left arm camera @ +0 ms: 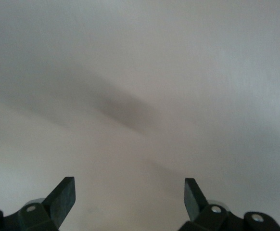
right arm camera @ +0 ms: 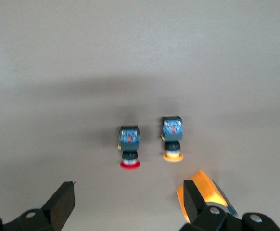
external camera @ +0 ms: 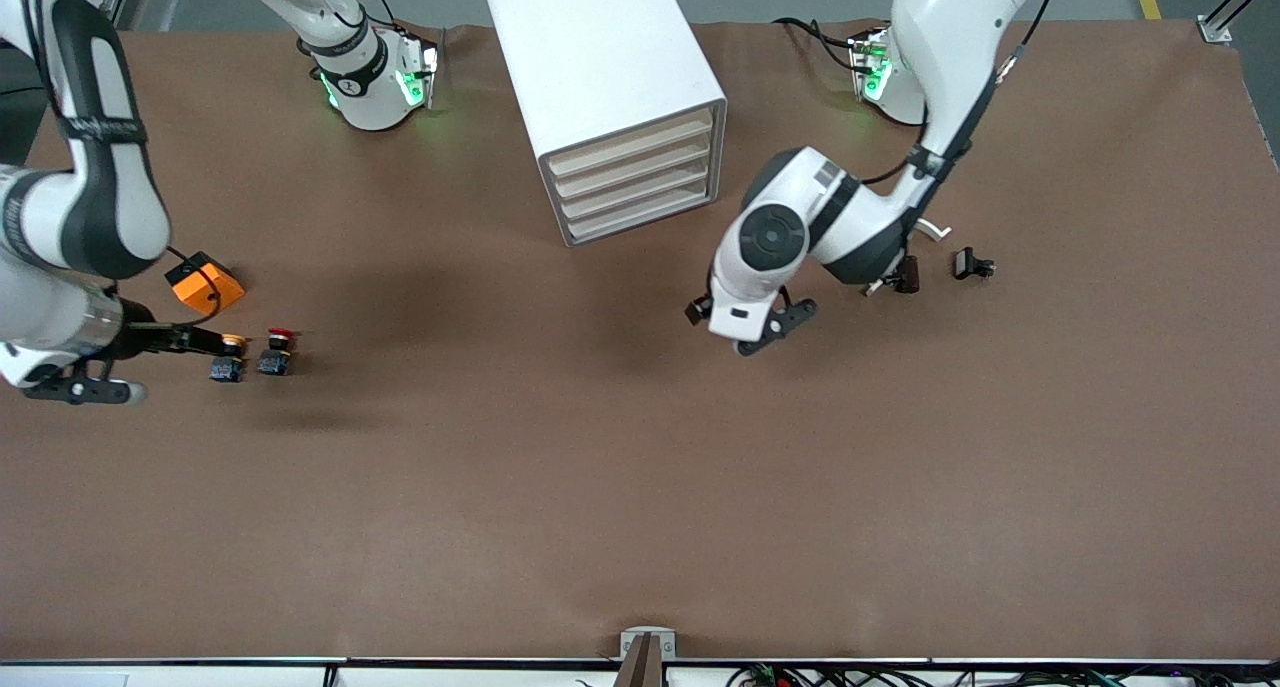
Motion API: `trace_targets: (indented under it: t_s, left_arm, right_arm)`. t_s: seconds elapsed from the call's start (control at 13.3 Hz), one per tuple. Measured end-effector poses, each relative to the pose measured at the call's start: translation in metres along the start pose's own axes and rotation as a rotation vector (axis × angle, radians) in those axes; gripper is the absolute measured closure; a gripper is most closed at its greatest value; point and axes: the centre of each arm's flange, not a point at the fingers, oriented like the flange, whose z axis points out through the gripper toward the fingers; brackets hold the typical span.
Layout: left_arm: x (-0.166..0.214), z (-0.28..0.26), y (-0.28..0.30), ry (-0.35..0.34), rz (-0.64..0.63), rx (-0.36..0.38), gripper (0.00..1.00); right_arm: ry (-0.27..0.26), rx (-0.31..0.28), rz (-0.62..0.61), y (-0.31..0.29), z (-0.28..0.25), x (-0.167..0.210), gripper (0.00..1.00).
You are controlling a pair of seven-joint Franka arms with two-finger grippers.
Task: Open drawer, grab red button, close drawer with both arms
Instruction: 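Release the red button on the table and withdraw both grippers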
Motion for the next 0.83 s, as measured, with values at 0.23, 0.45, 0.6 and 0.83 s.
trace_targets:
  t_s: [0.23, 0.45, 0.6, 0.83]
  left_arm:
    - [0.063, -0.013, -0.035, 0.016, 0.069, -0.010, 0.00]
    - [0.122, -0.042, -0.087, 0.008, 0.193, -0.003, 0.00]
    - [0.161, -0.068, -0.133, -0.021, 0.262, 0.019, 0.00]
    - [0.221, -0.104, -0.212, -0.010, 0.345, -0.010, 0.00]
  right_arm:
    - [0.000, 0.007, 0.011, 0.003, -0.061, -0.015, 0.00]
    - [0.015, 0.007, 0.016, 0.004, -0.106, -0.034, 0.00]
    - [0.008, 0.009, 0.018, 0.004, -0.128, -0.046, 0.00]
    - [-0.023, 0.013, 0.056, 0.003, -0.146, -0.061, 0.00]
